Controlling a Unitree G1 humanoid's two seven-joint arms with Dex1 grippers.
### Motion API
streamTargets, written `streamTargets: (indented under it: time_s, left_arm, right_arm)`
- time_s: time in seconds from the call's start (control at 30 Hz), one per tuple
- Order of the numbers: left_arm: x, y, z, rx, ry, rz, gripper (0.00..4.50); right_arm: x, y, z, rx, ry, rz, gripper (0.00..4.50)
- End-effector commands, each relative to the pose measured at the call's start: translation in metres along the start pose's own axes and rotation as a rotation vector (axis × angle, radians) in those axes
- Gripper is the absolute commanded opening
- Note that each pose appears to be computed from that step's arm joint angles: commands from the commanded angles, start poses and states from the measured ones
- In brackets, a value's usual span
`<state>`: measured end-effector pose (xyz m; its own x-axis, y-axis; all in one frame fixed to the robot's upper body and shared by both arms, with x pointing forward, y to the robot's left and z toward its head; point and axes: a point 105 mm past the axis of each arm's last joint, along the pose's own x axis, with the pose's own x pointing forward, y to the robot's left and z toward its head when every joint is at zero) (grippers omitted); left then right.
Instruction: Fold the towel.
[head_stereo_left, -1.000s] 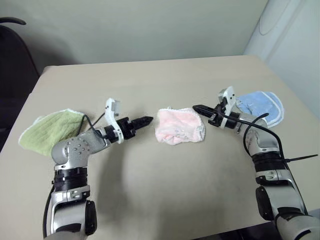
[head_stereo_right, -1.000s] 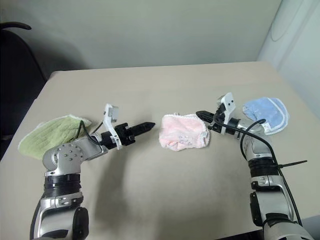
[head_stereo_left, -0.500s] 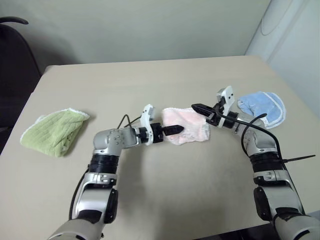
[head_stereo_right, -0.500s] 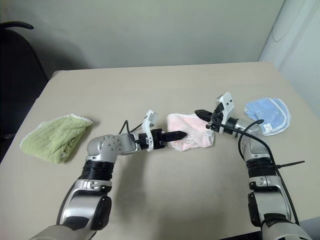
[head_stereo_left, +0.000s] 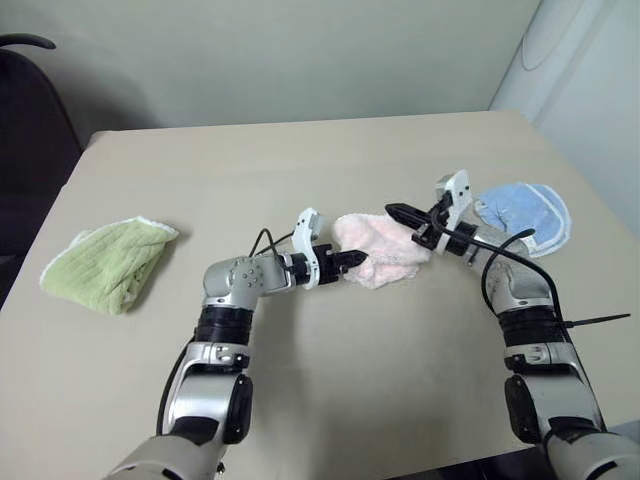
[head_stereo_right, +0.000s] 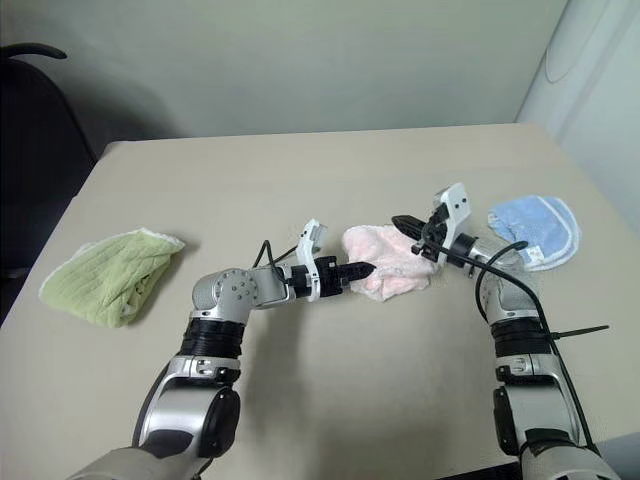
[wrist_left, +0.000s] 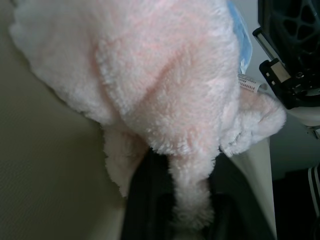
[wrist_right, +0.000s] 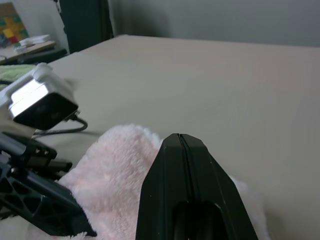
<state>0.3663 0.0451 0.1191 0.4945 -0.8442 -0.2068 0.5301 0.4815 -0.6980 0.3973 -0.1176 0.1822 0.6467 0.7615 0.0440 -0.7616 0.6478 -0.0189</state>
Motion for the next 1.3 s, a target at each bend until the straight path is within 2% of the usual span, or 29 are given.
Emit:
streamTargets:
  time_s: [0.03,0.13,0.27,0.3,0.43,0.5,0.57,0.7,0.87,0.97,1.1,1.3]
  left_arm:
    - [-0.002,-0.007,0.005,-0.006,-0.058,-0.016,0.01]
    - [-0.016,-0.01,0.032,-0.053,-0.228,-0.024,0.01]
    - [-0.083,-0.011,0.102,-0.043,-0.576,0.017,0.01]
    - [-0.095,-0.011,0.11,-0.042,-0.624,0.028,0.01]
    - [-0.204,-0.011,0.156,0.078,-0.916,0.213,0.01]
    - [-0.251,-0.011,0.162,0.107,-1.018,0.302,0.01]
    - [-0.287,-0.011,0.16,0.119,-1.083,0.378,0.01]
    - [-0.339,0.002,0.125,0.131,-1.07,0.604,0.01]
    - [-0.368,0.04,0.063,-0.009,-1.065,0.799,0.01]
    - [-0.373,0.067,0.028,-0.114,-1.051,0.867,0.01]
    - [-0.373,0.077,0.006,-0.169,-1.073,0.846,1.33]
    - [-0.368,0.063,0.002,-0.137,-1.087,0.739,3.55]
  right_arm:
    - [0.0,-0.01,0.027,-0.025,-0.104,-0.047,0.0]
    - [-0.003,-0.025,0.041,-0.03,-0.168,-0.131,0.0]
    - [-0.014,-0.05,0.057,-0.039,-0.229,-0.265,0.0]
    - [-0.016,-0.053,0.058,-0.038,-0.234,-0.277,0.0]
    - [-0.017,-0.058,0.057,-0.05,-0.226,-0.288,0.0]
    - [-0.016,-0.058,0.055,-0.048,-0.221,-0.282,0.0]
    - [-0.013,-0.056,0.052,-0.048,-0.212,-0.271,0.0]
    - [-0.005,-0.051,0.047,-0.054,-0.2,-0.239,0.0]
    - [0.002,-0.05,0.047,-0.048,-0.2,-0.217,0.0]
    - [0.005,-0.047,0.045,-0.047,-0.196,-0.2,0.0]
    - [0.008,-0.047,0.048,-0.052,-0.197,-0.191,0.0]
    - [0.009,-0.045,0.046,-0.055,-0.198,-0.18,0.0]
